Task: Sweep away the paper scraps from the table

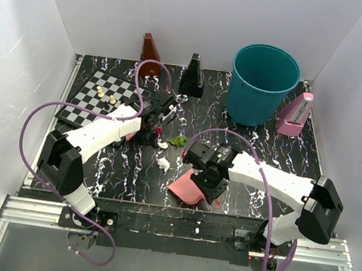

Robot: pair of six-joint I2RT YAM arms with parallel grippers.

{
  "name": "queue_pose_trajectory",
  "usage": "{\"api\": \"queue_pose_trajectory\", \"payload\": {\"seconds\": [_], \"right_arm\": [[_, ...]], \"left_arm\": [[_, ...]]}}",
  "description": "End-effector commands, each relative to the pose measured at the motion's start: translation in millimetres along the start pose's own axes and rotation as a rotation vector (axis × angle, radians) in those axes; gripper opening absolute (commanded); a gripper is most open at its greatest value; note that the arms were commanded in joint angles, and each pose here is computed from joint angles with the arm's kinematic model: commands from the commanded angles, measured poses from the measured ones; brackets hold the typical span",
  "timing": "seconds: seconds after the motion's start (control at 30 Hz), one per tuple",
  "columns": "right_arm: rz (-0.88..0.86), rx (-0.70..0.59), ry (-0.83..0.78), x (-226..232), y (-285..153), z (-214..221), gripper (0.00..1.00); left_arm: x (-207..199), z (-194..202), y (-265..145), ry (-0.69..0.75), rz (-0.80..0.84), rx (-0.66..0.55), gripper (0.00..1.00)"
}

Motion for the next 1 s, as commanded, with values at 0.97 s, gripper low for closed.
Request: {"api": "queue_pose_trajectory", "payload": {"seconds": [0.97], "right_arm": [[-0.075, -0.114, -0.058, 14, 14, -52, 0.01]], "left_arm": [[4, -28, -50, -0.096, 0.119, -0.092, 0.0]]}}
Point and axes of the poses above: each gripper's point midway between its finger pads, its own y axis out along the fingers, its own x axis along the line the jaws close on, z = x × y, the point moved 2 cm from there along -y, back along the fingers, and after that the axes turned 11 degrees about -y, right-handed, at the moved point
